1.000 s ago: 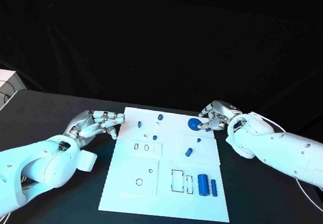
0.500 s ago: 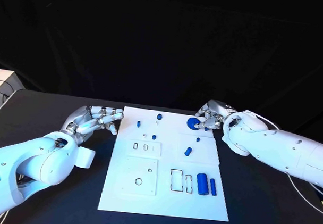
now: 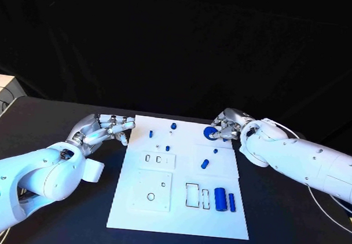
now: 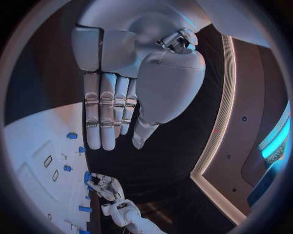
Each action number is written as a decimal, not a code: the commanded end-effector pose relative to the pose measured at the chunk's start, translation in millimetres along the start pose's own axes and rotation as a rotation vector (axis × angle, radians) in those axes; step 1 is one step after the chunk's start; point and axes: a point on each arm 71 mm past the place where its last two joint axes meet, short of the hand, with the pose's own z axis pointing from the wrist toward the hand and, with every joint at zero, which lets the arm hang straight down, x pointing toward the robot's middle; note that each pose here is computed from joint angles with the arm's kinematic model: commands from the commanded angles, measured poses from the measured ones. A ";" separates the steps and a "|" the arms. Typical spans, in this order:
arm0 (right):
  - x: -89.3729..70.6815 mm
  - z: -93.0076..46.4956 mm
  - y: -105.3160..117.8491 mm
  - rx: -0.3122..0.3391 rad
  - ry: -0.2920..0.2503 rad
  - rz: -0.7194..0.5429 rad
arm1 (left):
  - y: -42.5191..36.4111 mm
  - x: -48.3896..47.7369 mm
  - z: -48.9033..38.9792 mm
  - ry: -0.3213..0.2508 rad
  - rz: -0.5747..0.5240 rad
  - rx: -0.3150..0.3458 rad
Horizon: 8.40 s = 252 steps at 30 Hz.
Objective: Assemble the parts on the task board
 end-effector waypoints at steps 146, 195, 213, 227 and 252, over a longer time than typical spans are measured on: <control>47.3 15.3 120.2 -0.267 -0.033 -0.121 | 1.5 -2.2 2.5 0.003 0.004 0.006; -28.4 -32.9 -54.9 -0.186 -0.190 0.288 | 3.6 -11.8 2.1 -0.010 0.034 0.002; -6.6 -28.3 -74.9 -0.136 -0.103 0.234 | 4.3 -7.7 3.2 0.014 0.051 -0.006; 10.3 -23.3 -73.5 -0.119 -0.048 0.214 | 3.8 -6.4 2.7 0.022 0.049 -0.005; 29.5 -20.4 -67.8 -0.112 0.002 0.222 | 3.4 -6.9 1.8 0.023 0.049 -0.006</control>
